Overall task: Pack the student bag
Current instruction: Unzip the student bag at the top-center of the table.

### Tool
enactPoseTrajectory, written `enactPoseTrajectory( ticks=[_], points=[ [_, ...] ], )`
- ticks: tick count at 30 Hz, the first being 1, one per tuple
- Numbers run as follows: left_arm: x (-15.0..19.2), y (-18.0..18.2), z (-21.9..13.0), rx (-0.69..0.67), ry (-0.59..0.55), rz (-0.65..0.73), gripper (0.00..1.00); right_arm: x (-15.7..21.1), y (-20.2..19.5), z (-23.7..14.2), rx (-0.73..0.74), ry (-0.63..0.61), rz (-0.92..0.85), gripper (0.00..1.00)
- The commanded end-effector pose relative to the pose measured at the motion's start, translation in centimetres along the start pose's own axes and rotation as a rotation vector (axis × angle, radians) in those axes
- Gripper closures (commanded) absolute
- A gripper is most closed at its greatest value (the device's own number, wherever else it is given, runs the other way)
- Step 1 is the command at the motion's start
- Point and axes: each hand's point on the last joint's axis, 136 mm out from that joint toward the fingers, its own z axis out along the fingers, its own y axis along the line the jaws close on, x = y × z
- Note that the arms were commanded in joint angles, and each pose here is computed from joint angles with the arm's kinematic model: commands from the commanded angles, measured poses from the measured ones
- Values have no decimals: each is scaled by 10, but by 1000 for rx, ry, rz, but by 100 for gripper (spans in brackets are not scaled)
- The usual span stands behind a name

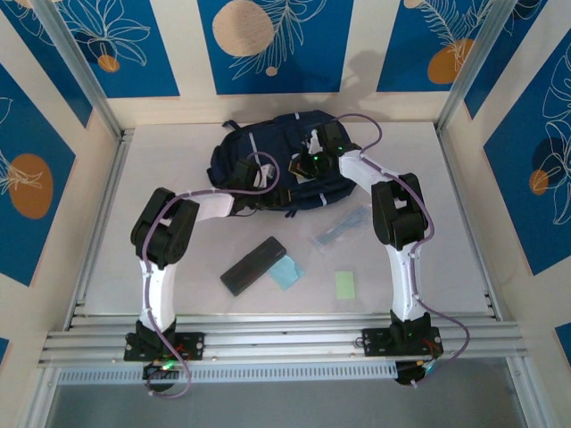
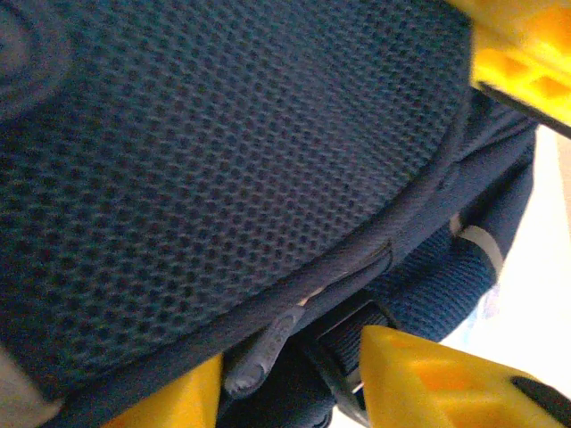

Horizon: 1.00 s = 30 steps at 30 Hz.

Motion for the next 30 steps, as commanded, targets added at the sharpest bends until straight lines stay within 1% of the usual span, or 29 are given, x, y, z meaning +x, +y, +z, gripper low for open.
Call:
enactPoseTrajectory(
  ticks=[1,4,7,11,14,16,19,21,24,27,28,30],
  points=[
    [-7,-33,4,161,-37,65,60,27,37,-10,-96,84,-13,100],
    [-5,-25,3,99,-22,82,61,26,34,-9,-95,83,-5,100],
    [-2,-5,5,-15,3,95,64,26,34,-9,-99,84,-3,100],
    [-1,22,5,-160,21,102,72,26,35,-10,-98,82,-3,100],
    [2,31,7,-203,42,103,75,25,36,-10,-102,82,-3,100],
    [3,31,9,-198,48,99,76,26,37,-10,-102,83,-6,100],
    [1,31,12,-195,49,95,81,26,37,-11,-97,82,-12,100],
    [3,32,14,-216,61,102,81,27,37,-11,-94,81,-14,100],
    [11,43,16,-280,108,112,73,26,37,-12,-94,79,-12,100],
    [24,52,21,-333,175,120,73,24,38,-12,-99,75,-14,100],
    [29,55,23,-342,194,114,76,24,38,-12,-98,74,-13,100],
    [36,64,26,-381,233,104,87,24,37,-12,-97,72,-9,100]
  ],
)
